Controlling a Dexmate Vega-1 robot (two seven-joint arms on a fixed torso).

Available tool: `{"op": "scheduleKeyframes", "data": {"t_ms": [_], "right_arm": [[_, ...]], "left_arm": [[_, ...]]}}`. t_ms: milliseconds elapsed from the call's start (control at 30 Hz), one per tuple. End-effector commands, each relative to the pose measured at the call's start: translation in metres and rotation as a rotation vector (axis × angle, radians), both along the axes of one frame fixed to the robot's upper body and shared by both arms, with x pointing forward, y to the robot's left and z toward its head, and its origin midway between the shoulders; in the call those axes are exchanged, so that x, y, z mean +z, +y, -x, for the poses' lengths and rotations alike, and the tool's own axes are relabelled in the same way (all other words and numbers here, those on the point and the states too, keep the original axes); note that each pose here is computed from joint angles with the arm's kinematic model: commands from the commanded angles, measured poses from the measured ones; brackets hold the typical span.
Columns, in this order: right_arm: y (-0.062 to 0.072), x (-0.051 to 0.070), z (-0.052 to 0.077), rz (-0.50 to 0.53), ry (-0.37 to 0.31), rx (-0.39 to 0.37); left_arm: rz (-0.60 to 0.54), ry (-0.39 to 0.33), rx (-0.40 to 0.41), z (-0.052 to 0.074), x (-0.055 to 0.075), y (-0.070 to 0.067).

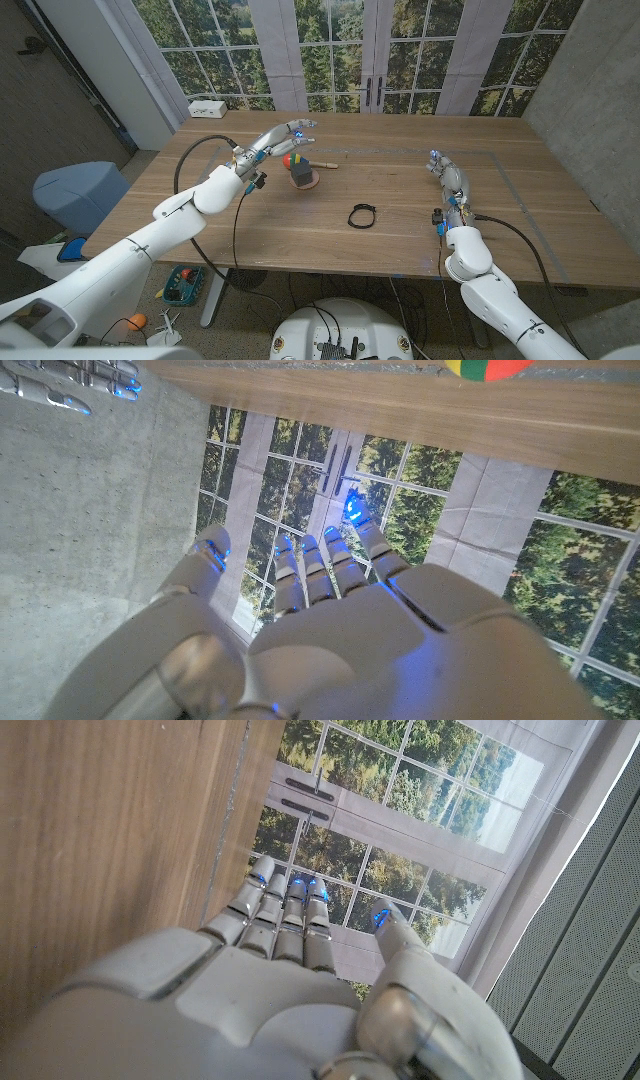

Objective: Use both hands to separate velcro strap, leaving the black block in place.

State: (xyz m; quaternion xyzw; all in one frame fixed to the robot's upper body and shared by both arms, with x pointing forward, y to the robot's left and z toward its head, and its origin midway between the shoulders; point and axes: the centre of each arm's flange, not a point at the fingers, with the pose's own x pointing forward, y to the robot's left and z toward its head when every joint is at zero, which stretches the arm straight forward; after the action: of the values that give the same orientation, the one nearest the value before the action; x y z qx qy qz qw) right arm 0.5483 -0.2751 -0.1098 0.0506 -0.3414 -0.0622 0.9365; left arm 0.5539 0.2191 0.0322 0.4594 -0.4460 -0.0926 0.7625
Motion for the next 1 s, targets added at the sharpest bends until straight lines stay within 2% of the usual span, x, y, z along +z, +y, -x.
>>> {"op": "scheduleKeyframes", "data": {"t_ms": [33,633,1000], "right_arm": [[-0.003,-0.008,0.011,-0.020,-0.016,-0.033],[-0.005,-0.018,0.024,-0.057,-0.033,-0.075],[-0.003,-0.023,0.028,-0.075,-0.034,-0.096]], "left_arm": [[-0.187,-0.065,0.007,0.012,0.005,-0.016],[-0.432,-0.143,0.006,0.020,0.014,-0.035],[-0.534,-0.175,-0.015,0.022,0.013,-0.045]]}}
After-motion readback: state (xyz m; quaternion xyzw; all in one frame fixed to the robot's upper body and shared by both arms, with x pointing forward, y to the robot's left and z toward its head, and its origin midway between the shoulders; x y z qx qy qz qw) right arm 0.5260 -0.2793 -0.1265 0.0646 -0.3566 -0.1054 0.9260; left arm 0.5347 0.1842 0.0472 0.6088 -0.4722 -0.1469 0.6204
